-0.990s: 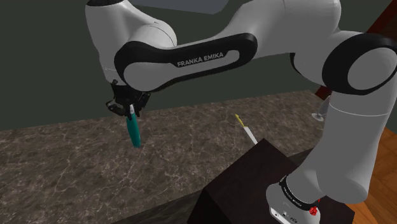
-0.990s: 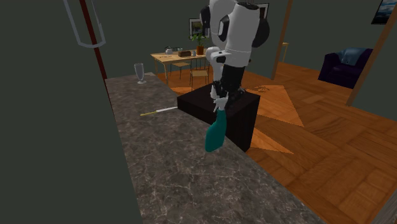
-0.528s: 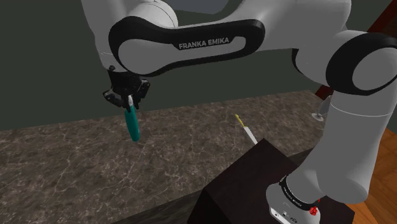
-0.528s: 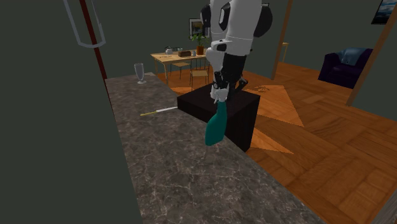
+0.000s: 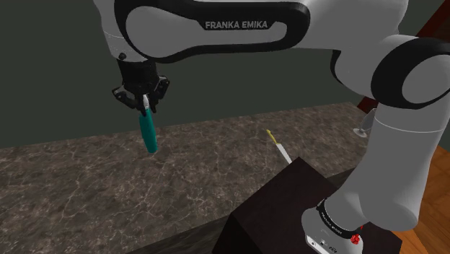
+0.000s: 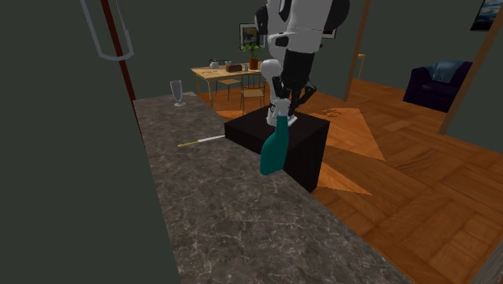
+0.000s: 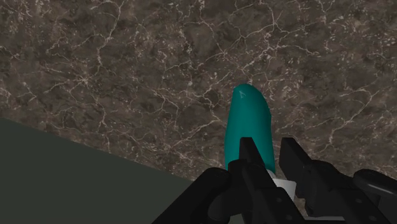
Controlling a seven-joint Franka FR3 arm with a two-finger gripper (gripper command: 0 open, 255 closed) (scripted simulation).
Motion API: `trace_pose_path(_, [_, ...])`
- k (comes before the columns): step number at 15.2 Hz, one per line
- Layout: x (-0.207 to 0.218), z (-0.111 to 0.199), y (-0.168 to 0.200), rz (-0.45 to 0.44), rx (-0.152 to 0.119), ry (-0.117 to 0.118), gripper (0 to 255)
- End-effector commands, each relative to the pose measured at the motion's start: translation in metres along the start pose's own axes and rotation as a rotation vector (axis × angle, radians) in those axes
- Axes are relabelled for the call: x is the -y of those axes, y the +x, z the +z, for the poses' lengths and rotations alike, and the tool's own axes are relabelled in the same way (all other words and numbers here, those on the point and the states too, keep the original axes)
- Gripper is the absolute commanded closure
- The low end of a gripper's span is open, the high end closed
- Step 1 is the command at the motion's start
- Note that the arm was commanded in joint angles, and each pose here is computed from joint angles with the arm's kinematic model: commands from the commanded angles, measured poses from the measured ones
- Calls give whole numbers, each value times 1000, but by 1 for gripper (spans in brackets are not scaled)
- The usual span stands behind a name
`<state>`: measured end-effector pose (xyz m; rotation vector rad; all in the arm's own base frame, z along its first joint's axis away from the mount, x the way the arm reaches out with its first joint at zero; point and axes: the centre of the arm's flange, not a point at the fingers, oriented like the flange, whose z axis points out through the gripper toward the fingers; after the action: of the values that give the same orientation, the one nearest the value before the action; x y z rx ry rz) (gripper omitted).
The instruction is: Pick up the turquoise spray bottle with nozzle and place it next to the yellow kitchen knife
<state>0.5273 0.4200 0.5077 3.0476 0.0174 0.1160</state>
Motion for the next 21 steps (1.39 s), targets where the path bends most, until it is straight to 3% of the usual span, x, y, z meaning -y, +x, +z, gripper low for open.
trace_pose_path(1, [-1,-11,0,0,0,0,255])
trace_pose_path(12, [-6,-67,4,0,0,0,255])
trace_pose_path(21, [-121,-58,-27,0,0,0,255])
